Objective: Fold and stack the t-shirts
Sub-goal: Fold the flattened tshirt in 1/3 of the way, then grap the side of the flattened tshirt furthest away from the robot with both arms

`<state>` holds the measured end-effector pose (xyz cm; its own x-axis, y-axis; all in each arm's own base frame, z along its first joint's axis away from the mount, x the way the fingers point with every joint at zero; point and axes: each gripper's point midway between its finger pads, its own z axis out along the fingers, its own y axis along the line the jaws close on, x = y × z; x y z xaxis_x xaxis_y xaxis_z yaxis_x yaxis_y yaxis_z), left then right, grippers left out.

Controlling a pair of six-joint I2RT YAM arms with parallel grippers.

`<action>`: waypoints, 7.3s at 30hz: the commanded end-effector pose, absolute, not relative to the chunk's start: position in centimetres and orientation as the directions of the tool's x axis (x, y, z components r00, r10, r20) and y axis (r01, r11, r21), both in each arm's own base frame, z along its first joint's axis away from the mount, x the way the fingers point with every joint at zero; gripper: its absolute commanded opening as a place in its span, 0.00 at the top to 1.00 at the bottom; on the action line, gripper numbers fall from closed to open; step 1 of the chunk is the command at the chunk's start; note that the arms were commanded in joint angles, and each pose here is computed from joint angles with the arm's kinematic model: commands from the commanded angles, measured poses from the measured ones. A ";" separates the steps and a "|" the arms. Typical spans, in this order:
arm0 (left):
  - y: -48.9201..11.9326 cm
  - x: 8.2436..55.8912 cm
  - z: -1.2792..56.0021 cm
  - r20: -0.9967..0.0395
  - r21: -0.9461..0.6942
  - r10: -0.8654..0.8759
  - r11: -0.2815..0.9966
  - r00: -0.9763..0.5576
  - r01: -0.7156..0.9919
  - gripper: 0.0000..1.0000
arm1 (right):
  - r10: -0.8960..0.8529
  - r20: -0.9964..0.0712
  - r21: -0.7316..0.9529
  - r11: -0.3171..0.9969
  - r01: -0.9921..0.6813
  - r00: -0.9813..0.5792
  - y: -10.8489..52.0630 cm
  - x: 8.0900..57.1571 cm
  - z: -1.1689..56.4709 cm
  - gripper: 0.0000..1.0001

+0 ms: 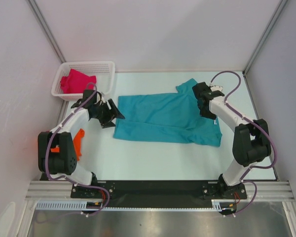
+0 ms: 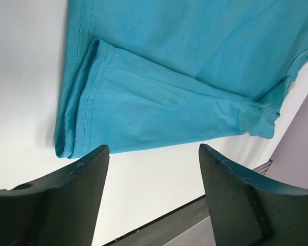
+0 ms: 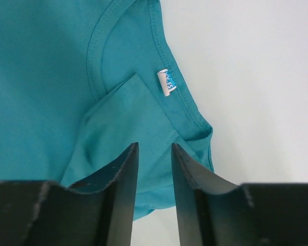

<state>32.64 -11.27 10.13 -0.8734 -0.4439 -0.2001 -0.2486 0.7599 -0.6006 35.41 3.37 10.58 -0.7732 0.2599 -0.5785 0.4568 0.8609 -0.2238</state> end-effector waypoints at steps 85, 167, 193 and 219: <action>-9.1 51.2 4.9 -0.325 -0.609 -0.469 0.768 -0.821 -0.198 0.00 | 0.723 -0.307 0.717 0.603 0.349 -0.619 1.7 62.7 5.3 0.48; -3.7 51.9 0.2 -0.289 -0.015 -0.241 0.969 -0.926 -0.247 0.00 | 0.697 -0.287 0.724 0.607 0.327 -0.658 0.9 63.0 4.4 0.50; -4.5 49.4 -1.1 -0.229 -0.101 -0.267 0.963 -0.936 -0.250 1.00 | 0.648 -0.273 0.735 0.618 0.281 -0.711 3.1 61.0 5.4 0.51; -7.7 51.0 7.9 -0.435 -0.103 -0.188 0.982 -0.880 -0.159 1.00 | 0.595 -0.392 0.718 0.675 0.170 -0.702 2.9 61.8 9.6 1.00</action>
